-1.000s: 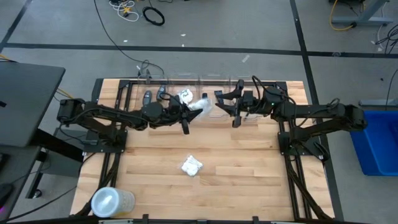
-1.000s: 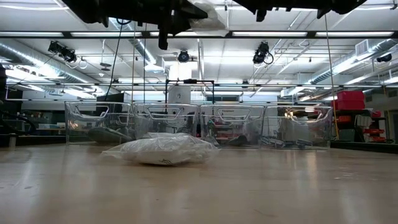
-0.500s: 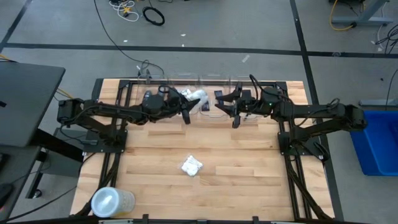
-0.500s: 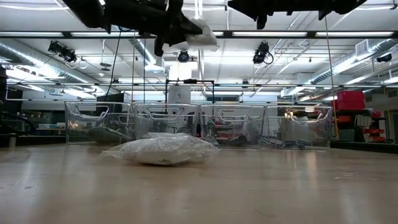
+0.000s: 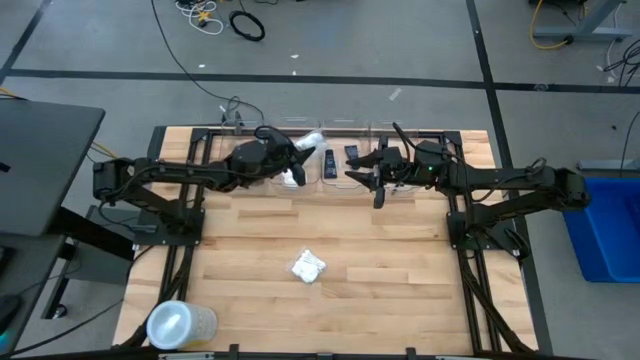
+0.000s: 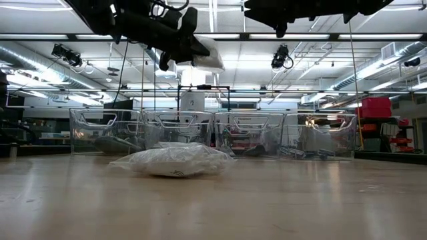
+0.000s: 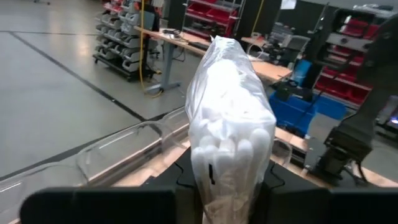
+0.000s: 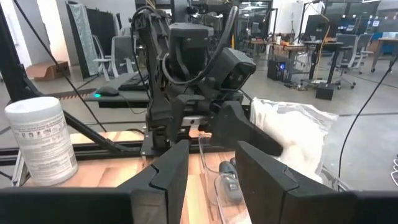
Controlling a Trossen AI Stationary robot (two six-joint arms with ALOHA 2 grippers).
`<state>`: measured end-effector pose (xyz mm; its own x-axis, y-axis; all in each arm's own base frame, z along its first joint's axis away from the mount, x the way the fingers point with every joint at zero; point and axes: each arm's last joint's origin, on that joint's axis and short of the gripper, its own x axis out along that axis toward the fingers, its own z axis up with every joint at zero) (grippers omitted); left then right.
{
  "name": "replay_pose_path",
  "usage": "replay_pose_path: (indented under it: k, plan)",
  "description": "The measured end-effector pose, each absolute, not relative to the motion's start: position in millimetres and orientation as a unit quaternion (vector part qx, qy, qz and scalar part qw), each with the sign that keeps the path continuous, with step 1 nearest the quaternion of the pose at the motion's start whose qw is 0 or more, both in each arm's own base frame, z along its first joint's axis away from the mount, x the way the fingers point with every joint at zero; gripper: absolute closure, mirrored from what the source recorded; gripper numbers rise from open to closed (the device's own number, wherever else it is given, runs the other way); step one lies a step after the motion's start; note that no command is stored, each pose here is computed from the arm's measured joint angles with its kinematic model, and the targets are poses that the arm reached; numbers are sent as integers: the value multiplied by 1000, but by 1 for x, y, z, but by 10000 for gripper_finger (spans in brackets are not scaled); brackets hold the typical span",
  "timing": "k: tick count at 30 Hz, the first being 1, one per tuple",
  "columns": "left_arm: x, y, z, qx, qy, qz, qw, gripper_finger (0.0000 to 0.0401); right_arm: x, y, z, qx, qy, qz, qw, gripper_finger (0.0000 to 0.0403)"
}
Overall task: Pick & Place Travel size toiletries
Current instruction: Put the white vanity pack into the middle left transparent bin
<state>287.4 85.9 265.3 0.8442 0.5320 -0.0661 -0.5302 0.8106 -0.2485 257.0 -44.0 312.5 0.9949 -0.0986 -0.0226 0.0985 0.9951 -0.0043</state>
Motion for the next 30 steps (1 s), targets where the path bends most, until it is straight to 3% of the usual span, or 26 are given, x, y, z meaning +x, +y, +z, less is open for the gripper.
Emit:
replay_pose_path:
  k: [11, 30]
  plan:
    - [280, 98, 249, -113, 81, 331, 933, 328, 257, -45, 312, -2, 13, -72, 997, 268]
    - [260, 144, 246, -95, 104, 359, 923, 332, 256, -50, 312, -3, 15, -158, 987, 268]
